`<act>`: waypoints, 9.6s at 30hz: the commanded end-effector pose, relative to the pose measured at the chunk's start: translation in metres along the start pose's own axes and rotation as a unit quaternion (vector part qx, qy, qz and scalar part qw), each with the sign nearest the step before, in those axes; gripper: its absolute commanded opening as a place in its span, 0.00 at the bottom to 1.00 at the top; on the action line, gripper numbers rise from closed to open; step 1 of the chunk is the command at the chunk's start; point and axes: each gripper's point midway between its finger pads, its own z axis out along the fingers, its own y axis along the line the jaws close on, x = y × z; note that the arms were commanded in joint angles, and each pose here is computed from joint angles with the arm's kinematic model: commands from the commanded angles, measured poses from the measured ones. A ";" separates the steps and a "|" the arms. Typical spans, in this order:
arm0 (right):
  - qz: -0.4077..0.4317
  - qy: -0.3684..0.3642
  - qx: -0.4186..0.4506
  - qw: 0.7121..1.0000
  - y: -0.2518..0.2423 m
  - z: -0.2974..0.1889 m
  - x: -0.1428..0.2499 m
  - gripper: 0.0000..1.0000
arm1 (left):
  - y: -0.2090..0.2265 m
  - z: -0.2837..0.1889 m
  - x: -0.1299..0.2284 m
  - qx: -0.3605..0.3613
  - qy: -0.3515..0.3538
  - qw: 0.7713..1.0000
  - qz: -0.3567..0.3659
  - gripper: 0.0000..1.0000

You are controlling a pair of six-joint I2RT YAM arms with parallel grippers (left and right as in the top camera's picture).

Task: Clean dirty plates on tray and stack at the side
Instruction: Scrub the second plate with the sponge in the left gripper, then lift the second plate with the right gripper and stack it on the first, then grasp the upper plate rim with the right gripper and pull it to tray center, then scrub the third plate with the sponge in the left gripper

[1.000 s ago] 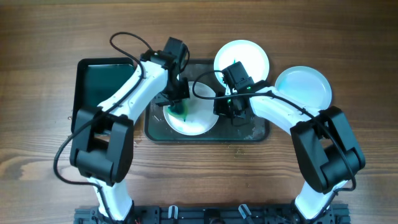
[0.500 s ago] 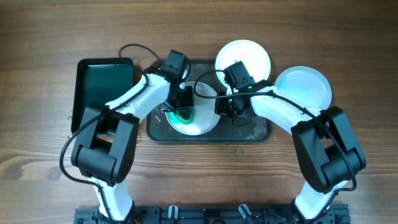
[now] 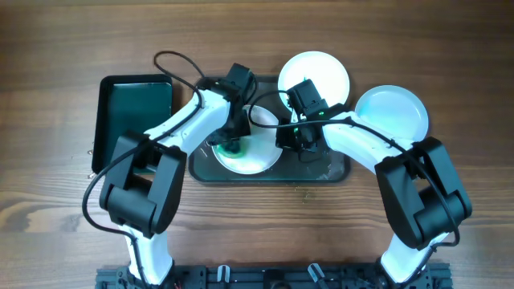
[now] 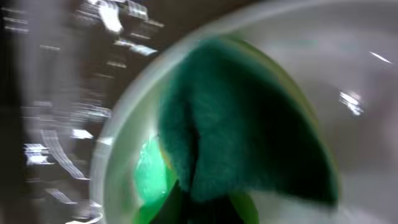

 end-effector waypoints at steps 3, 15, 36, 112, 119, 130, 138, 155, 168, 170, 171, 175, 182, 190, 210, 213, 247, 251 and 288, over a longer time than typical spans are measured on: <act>0.001 0.015 0.007 1.000 -0.005 0.010 0.007 0.04 | 0.008 0.010 0.023 -0.013 0.061 0.998 0.017 0.04; 0.001 0.017 0.006 1.000 -0.004 0.010 0.008 0.04 | -0.078 -0.002 0.014 0.194 0.036 0.971 0.133 0.04; -0.006 0.022 0.001 1.000 -0.003 0.010 0.009 0.04 | 0.023 -0.044 -0.010 -0.030 -0.010 0.999 -0.006 0.04; 0.317 -0.216 0.222 0.896 -0.289 -0.220 -0.035 0.04 | 0.053 -0.110 -0.070 0.109 -0.074 0.988 -0.074 0.04; 0.289 -0.171 0.181 0.924 -0.298 -0.165 -0.051 0.05 | 0.053 -0.110 -0.070 0.109 -0.074 0.988 -0.074 0.04; 0.211 -0.183 0.106 0.954 -0.233 -0.217 -0.087 0.29 | 0.053 -0.110 -0.070 0.109 -0.075 0.988 -0.074 0.04; 0.134 -0.147 0.016 0.980 -0.123 -0.171 -0.103 0.31 | 0.053 -0.110 -0.070 0.109 -0.075 0.988 -0.074 0.04; 0.164 -0.062 0.132 0.976 -0.121 -0.033 -0.081 0.17 | 0.053 -0.110 -0.070 0.109 -0.074 0.989 -0.074 0.04; 0.047 0.067 0.081 0.993 -0.057 -0.024 -0.013 0.13 | 0.053 -0.110 -0.070 0.109 -0.074 0.989 -0.074 0.04; 0.028 0.064 0.080 0.994 -0.053 -0.030 -0.013 0.20 | 0.053 -0.110 -0.070 0.109 -0.074 0.989 -0.074 0.04; 0.019 0.059 0.081 0.995 -0.053 -0.032 -0.016 0.23 | 0.053 -0.110 -0.070 0.109 -0.074 0.989 -0.074 0.04; -0.053 -0.007 0.132 0.990 -0.074 -0.041 -0.052 0.59 | 0.053 -0.110 -0.070 0.109 -0.074 0.988 -0.074 0.04; -0.192 -0.103 0.104 0.970 -0.058 -0.037 -0.109 0.63 | 0.053 -0.110 -0.070 0.109 -0.075 0.988 -0.074 0.04; -0.140 -0.085 0.047 0.985 -0.049 -0.011 -0.103 0.22 | 0.053 -0.110 -0.070 0.109 -0.075 0.988 -0.074 0.04; 0.009 0.063 0.053 0.997 -0.029 0.018 -0.002 0.04 | 0.002 -0.075 -0.052 0.105 -0.045 0.993 0.007 0.04; 0.008 0.066 0.051 0.997 -0.029 0.018 -0.001 0.04 | -0.010 -0.060 -0.046 0.100 -0.034 0.994 0.042 0.04; 0.004 0.072 -0.014 0.997 -0.026 0.021 -0.003 0.04 | 0.064 0.013 -0.038 -0.188 -0.035 0.980 -0.051 0.04; 0.005 0.071 -0.015 0.997 -0.025 0.022 -0.004 0.04 | 0.035 0.020 -0.019 -0.123 0.016 0.992 -0.010 0.04; 0.005 0.071 -0.015 0.997 -0.025 0.022 -0.004 0.04 | -0.071 0.011 -0.023 0.176 0.038 0.974 0.141 0.04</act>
